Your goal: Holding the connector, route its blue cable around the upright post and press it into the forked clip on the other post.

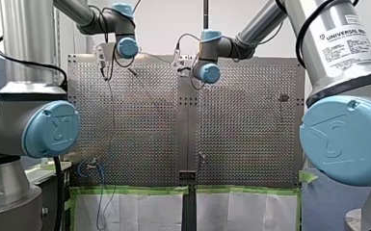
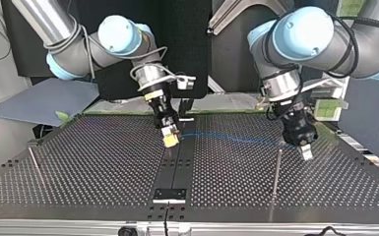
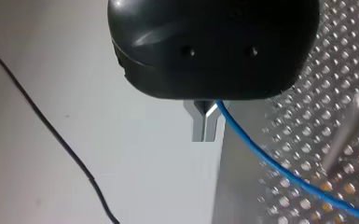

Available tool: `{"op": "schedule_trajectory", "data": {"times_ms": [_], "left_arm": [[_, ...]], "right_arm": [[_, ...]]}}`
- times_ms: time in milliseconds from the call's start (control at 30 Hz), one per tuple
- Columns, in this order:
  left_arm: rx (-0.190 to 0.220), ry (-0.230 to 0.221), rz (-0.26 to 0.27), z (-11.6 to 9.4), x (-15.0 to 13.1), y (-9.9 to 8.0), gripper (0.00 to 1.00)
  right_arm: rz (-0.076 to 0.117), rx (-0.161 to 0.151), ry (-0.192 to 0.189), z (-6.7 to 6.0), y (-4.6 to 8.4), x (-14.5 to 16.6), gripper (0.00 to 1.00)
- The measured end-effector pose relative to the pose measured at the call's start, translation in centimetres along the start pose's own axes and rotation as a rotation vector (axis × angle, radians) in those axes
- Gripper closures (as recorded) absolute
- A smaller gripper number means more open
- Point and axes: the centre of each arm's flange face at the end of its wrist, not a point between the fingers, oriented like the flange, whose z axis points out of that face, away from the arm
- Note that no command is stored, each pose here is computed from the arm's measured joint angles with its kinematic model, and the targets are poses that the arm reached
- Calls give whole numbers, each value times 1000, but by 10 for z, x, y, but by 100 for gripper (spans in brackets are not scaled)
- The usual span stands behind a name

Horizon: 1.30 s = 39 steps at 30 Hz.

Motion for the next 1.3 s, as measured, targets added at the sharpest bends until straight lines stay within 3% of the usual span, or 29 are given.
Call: {"op": "schedule_trajectory", "data": {"times_ms": [333,600,833,1100,1300], "left_arm": [[-2,53,11,50,16,11,100],[5,10,-52,89,0,22,100],[13,-21,-84,120,-12,35,100],[15,-6,-72,141,-4,58,100],[51,34,-70,146,8,61,100]], "right_arm": [[4,15,-2,15,1,-7,73],[7,24,-22,24,-2,-24,73],[8,27,-26,25,-5,-26,73],[7,15,-27,25,-2,-27,73],[5,-6,-23,26,4,-27,73]]}}
